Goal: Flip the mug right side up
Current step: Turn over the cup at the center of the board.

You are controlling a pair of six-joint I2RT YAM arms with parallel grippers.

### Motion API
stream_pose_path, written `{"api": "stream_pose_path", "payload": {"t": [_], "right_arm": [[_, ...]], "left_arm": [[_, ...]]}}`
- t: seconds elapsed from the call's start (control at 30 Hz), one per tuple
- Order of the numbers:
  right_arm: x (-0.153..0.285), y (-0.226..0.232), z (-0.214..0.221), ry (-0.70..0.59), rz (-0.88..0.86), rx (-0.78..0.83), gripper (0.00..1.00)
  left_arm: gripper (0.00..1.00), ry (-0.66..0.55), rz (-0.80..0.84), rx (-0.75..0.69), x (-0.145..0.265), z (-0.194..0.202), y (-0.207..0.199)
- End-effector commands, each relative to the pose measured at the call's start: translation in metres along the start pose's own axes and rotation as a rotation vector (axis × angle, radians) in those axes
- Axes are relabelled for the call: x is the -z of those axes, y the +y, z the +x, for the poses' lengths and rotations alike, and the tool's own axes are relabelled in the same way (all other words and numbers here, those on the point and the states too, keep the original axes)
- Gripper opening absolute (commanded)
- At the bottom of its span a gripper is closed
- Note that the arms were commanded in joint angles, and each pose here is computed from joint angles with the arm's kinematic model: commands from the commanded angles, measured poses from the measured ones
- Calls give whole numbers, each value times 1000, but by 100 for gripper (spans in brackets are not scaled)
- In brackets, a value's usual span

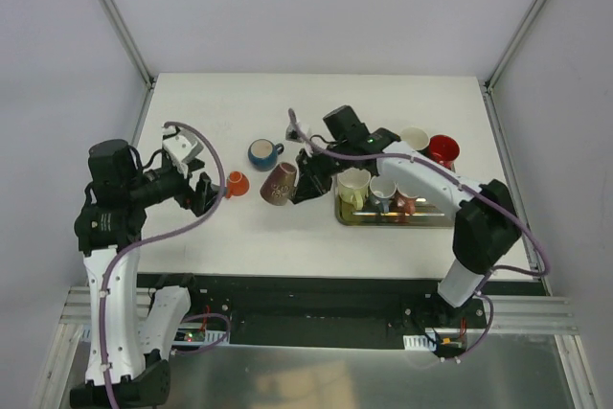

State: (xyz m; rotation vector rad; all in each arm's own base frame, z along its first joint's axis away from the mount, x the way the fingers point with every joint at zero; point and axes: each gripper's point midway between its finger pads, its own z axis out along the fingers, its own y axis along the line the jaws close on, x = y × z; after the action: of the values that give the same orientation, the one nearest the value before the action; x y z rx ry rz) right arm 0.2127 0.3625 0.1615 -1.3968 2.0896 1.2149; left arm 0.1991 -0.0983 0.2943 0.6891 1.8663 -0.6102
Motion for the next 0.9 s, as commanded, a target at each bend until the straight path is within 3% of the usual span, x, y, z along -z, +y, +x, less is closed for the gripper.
{"api": "stream_pose_path", "payload": {"t": [0.0,0.07,0.13,0.3,0.53,0.7,0.87], "right_arm": [[61,78,-46,-151,-373,-250,0],[75,80,-59,-199,-449,-359,0],[83,82,-62,-207,-484,-441,0],[93,95,-61,-209,-509,-402,0],[102,104,-62,-222,-518,-368,0],[105,108,-58,-225,-517,-365,0],[104,109,-52,-218,-517,-380,0]], "left_arm": [[81,-182,98,-587,8,-43,-18],[81,-223,82,-772,7,-51,-18],[81,-261,80,-864,3,-62,-17],[77,-307,173,-942,-15,-73,-38],[72,-314,327,-1063,-42,-60,-75],[69,-319,317,-1175,-65,-60,-84],[56,-384,269,-1273,-87,-70,-97]]}}
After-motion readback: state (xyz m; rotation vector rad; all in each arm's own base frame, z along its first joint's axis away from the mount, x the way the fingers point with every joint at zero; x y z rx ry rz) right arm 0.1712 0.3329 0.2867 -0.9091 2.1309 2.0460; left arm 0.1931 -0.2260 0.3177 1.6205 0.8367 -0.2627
